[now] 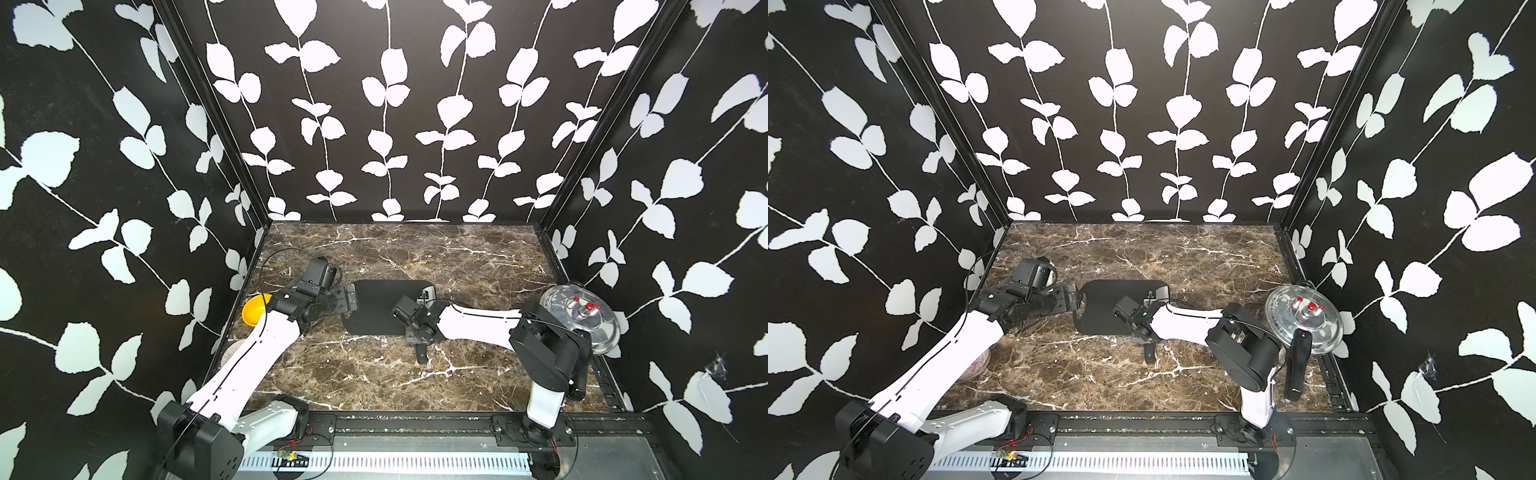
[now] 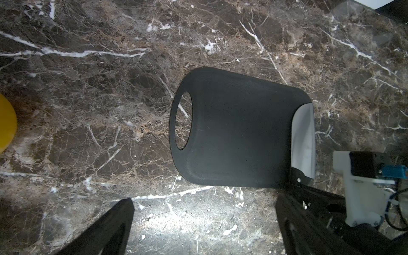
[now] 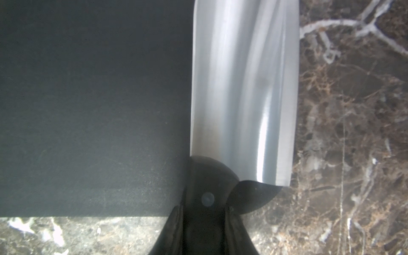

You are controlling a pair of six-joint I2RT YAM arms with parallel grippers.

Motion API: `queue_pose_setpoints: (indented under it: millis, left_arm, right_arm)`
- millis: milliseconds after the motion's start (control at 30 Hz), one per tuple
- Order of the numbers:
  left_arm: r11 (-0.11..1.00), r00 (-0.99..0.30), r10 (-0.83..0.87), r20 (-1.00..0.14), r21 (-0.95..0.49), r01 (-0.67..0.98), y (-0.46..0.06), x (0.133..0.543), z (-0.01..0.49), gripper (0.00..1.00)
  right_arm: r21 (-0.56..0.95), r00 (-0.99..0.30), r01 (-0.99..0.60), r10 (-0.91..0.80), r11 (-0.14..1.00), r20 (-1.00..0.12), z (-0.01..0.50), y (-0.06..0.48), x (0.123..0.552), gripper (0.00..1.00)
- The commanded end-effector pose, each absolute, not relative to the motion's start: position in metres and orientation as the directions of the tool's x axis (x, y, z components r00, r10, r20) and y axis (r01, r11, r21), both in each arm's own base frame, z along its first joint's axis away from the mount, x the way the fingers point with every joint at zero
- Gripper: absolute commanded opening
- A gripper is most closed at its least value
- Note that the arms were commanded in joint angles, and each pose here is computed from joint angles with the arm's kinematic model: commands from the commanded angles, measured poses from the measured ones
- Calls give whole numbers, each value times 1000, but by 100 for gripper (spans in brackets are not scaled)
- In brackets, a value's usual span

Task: Align the knife with the edge of the cutting board
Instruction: Place the knife at the edge of the cutting board.

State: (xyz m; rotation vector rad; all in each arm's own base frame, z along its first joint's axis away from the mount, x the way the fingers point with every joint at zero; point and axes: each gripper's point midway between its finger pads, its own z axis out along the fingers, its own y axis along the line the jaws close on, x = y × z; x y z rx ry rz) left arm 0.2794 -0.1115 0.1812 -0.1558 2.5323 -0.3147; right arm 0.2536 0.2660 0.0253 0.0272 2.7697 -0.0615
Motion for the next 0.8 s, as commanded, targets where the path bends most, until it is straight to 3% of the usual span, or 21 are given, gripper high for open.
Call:
queue_pose_setpoints:
  millis: [0,333,767]
  left_arm:
    - [963,-825,-190,-533,-263,-52,-110,280,179,98]
    - [962,-826,-192,-530,-267,-53,-111,280,178,98]
    - [962,-824,-191,-534,-267,-50,-111,280,179,98]
  right_arm:
    - [-15,-922,27,19,1000,-387,37,264,256,0]
    - [-14,-921,31,23,999,-388,39,263,255,1]
    - [7,-915,30,30,1000,-402,50,266,256,33]
